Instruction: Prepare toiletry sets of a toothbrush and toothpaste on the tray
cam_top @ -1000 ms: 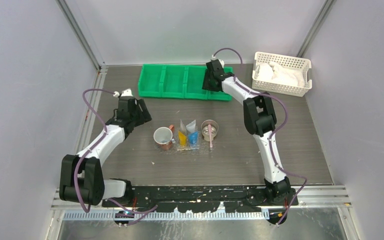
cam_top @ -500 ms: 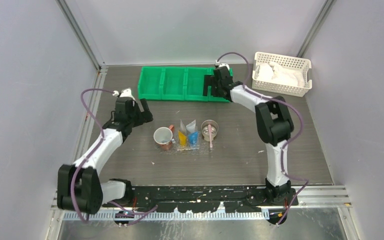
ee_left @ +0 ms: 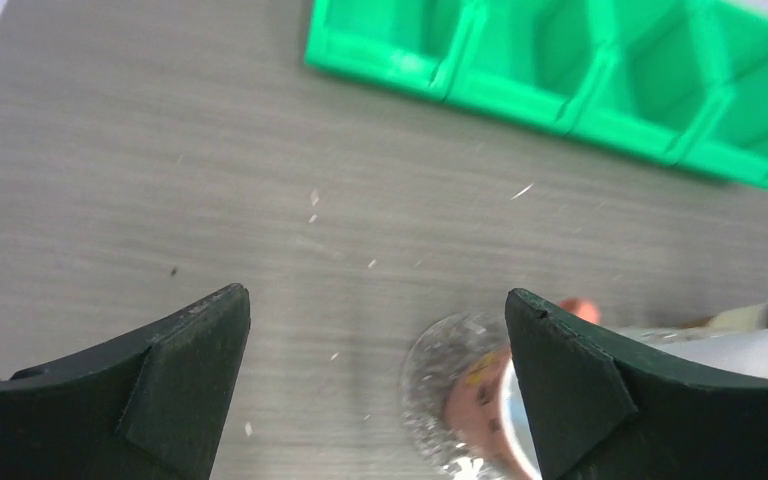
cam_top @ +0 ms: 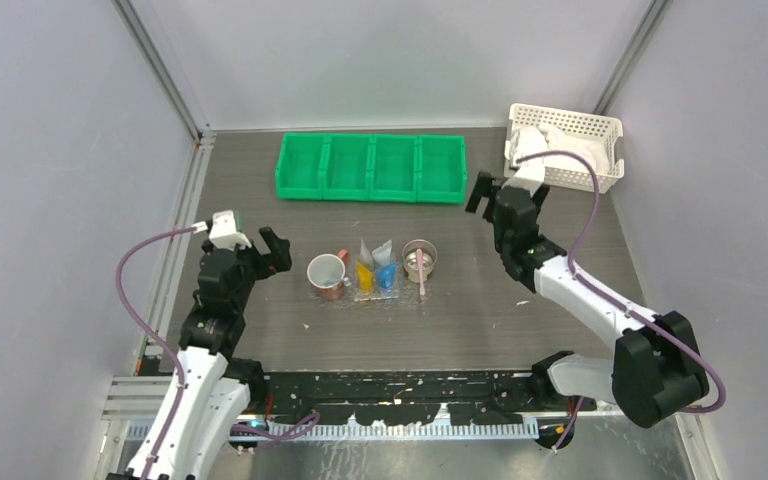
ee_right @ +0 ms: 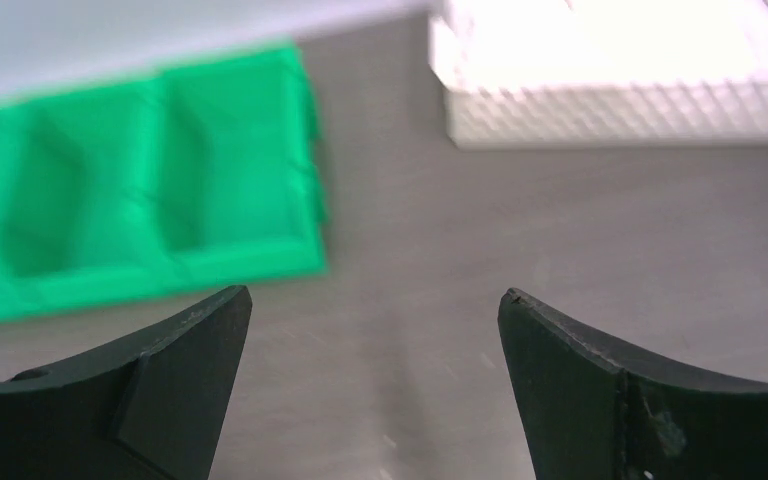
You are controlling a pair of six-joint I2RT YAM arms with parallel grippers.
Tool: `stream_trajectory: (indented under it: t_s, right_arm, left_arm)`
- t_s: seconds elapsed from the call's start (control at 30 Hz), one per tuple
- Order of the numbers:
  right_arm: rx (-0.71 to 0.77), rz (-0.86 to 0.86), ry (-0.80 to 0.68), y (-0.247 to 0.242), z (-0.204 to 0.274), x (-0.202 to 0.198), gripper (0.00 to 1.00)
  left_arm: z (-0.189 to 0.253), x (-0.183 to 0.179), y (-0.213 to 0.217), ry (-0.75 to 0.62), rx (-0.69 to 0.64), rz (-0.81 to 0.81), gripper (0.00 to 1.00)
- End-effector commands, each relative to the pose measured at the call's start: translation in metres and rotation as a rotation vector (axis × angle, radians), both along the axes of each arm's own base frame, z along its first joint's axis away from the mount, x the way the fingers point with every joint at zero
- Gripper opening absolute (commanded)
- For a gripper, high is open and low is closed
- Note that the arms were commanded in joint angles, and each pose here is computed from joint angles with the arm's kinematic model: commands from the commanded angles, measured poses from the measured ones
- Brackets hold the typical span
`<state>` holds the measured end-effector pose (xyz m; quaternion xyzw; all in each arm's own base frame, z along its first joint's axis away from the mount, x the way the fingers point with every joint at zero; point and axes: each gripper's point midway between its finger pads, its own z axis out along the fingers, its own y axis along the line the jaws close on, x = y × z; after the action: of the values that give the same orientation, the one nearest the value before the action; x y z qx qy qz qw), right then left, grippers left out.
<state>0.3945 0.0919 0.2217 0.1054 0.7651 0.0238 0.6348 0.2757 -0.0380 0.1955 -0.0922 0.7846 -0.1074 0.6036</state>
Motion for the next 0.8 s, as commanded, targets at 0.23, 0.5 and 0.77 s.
stream_trajectory:
  t_s: [0.23,0.5,0.77]
  right_arm:
    - [-0.084,-0.244,-0.04,-0.081,-0.065,-0.056,1.0]
    - [-0.129,-0.305,-0.104,-0.1,-0.074,-0.056,1.0]
    - [-0.066,-0.419,-0.023,-0.133,-0.112,-0.049,1.0]
  left_arm:
    - [-0.032,0.018,0.012,-0.146,0.164,0.004,1.0]
    - [-0.075,0.041,0.018,-0.12,0.245,0.023,1.0]
    - [-0.091,0.075,0.017,-0.046,0.261,0.03,1.0]
